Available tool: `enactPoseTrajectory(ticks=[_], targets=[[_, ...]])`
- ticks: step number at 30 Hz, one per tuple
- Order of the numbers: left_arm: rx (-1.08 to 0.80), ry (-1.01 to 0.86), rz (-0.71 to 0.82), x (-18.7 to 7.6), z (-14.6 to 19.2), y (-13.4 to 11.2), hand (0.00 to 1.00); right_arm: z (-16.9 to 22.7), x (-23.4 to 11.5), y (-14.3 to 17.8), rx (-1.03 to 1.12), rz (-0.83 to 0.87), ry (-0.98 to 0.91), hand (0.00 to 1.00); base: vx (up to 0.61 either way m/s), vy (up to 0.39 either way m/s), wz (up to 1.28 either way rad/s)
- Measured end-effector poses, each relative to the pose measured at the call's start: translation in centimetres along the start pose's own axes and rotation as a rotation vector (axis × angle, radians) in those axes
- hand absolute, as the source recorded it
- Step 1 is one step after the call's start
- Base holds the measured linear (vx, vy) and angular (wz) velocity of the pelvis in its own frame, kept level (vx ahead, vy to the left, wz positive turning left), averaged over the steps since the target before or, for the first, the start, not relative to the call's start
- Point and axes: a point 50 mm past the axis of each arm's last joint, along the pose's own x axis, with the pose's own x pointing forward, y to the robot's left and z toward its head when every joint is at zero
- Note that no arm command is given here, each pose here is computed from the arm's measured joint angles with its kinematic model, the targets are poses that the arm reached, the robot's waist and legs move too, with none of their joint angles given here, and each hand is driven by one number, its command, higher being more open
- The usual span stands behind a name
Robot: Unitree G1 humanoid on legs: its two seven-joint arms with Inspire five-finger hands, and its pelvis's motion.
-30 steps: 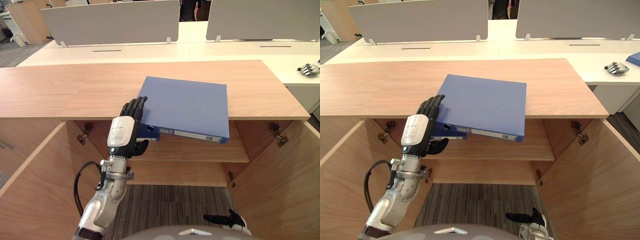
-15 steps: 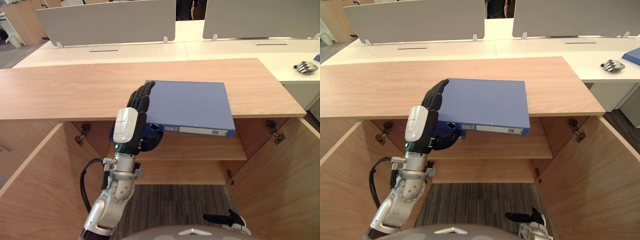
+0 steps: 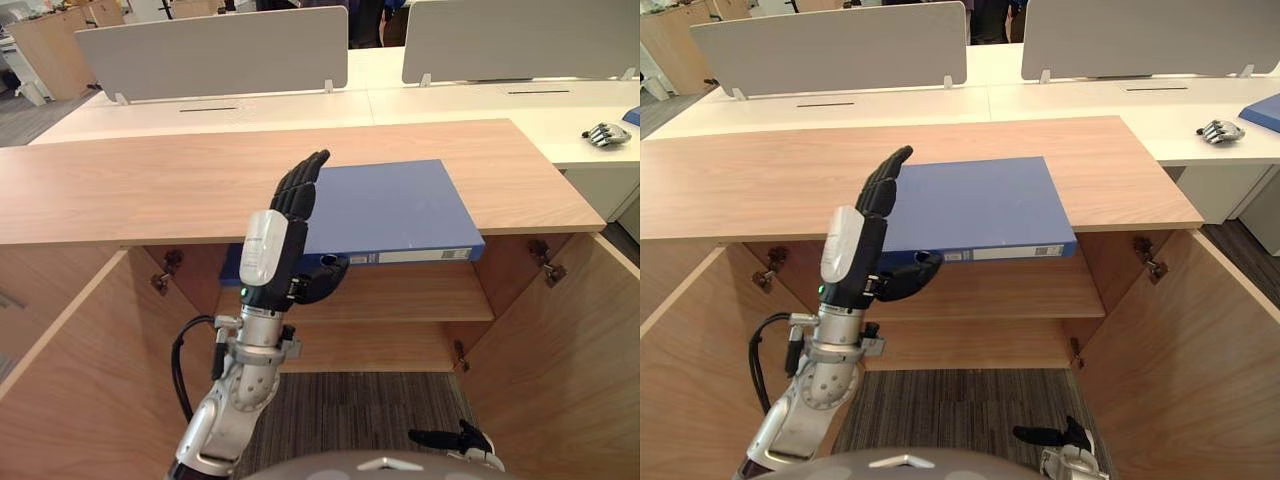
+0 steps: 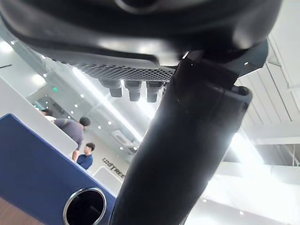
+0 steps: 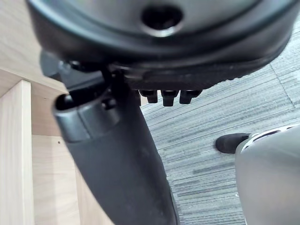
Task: Walk over to the cabinet, pick up the folder, carry it to the office cabinet, place the folder inside the office cabinet, then close the office cabinet door
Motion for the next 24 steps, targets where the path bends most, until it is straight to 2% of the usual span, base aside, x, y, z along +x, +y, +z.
enactPoseTrajectory(ticks=[9,19,20,24], targets=[[0.109,0.062,-0.183,-1.6,-2.5,-1.9,1.0,0.0,0.0,-0.3,-0.022,0.0,0.0,1.0,0.0,0.0,0.0],[0.211,0.034,-0.244,-1.7,-3.2,-2.1,1.0,-0.3,0.0,-0.4,-0.01,0.003,0.021,1.0,0.01,0.001,0.01],[0.22,0.03,-0.243,-1.5,-3.2,-2.1,0.0,-0.3,0.0,-0.5,-0.004,0.002,0.023,1.0,0.0,0.0,0.0],[0.258,0.019,-0.23,-0.8,-3.5,-2.1,0.0,-0.3,0.0,-0.5,-0.003,0.002,0.024,1.0,-0.05,-0.012,0.0]])
